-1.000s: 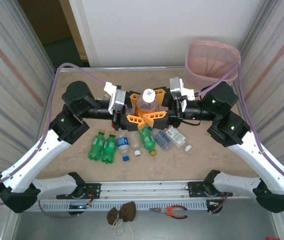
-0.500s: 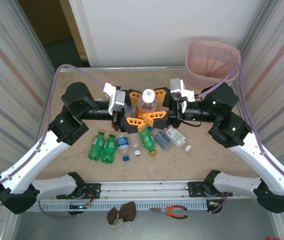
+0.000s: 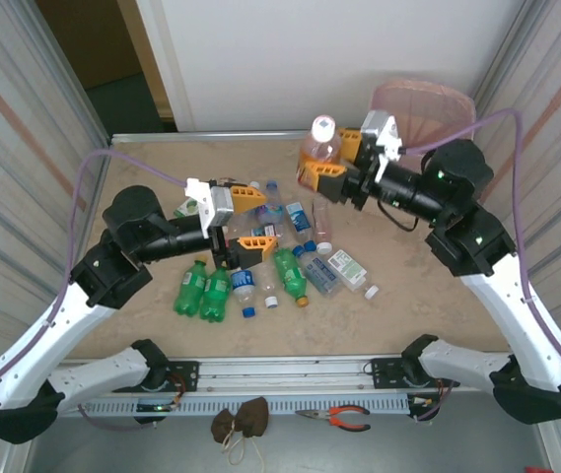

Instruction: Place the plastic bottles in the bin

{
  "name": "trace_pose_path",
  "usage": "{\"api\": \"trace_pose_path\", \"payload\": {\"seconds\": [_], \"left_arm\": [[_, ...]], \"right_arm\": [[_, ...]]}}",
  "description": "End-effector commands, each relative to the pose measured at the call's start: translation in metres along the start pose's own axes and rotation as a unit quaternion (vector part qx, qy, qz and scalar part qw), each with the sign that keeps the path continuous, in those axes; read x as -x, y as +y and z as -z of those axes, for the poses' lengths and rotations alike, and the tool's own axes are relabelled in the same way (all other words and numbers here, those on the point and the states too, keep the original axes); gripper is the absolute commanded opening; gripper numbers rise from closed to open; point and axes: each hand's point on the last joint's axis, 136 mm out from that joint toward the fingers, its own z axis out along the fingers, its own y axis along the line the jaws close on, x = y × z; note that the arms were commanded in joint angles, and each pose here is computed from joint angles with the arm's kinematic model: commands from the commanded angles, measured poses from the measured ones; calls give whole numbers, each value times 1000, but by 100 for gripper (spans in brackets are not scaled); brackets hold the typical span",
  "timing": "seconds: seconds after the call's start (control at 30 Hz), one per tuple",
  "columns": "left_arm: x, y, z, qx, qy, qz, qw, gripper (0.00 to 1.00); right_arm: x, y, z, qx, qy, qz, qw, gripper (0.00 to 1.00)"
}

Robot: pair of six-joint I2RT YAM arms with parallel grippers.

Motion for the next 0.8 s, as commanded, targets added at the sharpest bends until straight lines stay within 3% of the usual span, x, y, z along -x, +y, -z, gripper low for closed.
{"api": "trace_pose_path", "payload": {"seconds": [0.0, 0.33, 0.53, 0.77], "left_arm": [[-24, 17, 8, 64, 44, 14, 997, 77], [-87, 55, 24, 199, 136, 102, 965, 75], [-123, 64, 34, 248, 152, 169, 942, 77], [-155, 61, 43, 264, 168, 218, 924, 77]], "right_arm": [[-3, -52, 4, -100, 21, 1, 995, 44], [-33, -211, 35, -319, 96, -10, 943, 42], [-73, -295, 62, -411, 155, -52, 897, 40], [-137, -367, 95, -499, 234, -130, 824, 41]]}}
